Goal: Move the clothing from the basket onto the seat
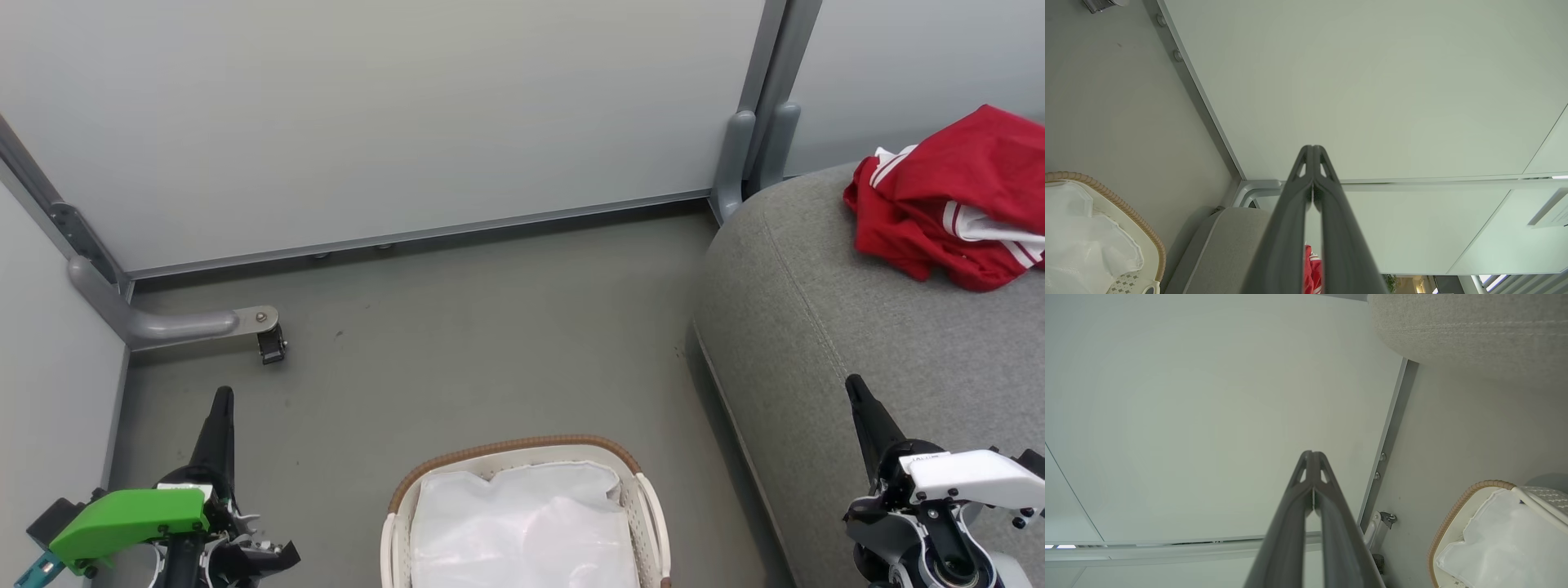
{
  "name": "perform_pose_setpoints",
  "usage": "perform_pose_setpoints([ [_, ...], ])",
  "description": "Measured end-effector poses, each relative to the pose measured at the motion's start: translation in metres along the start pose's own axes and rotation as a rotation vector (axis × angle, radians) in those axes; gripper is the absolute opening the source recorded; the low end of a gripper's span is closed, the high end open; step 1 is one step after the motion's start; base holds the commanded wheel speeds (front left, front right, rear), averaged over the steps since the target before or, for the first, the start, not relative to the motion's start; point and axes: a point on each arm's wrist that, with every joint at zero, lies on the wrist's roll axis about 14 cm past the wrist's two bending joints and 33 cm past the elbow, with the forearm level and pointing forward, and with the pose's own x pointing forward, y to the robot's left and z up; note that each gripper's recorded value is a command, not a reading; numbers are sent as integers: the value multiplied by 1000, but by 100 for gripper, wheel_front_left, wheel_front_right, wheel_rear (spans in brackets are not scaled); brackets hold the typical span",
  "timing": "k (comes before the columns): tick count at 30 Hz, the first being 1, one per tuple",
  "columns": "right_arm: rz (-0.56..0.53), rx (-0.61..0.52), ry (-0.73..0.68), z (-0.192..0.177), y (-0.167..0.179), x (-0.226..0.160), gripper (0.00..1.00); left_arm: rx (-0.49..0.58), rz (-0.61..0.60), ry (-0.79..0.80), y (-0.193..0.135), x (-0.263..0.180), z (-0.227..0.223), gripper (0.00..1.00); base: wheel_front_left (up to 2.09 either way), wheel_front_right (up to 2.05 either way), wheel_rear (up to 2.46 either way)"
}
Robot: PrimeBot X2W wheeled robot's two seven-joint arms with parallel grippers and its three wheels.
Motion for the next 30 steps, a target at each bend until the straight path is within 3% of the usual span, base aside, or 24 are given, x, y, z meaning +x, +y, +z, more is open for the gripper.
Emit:
perform_pose_setpoints([
  [10, 12, 63, -7, 4, 3, -1, 0, -55, -19, 9, -5, 4, -1, 0, 0, 0, 0],
  [30, 13, 63, -8, 5, 3, -1, 0, -56, -20, 9, -6, 4, -1, 0, 0, 0, 0],
])
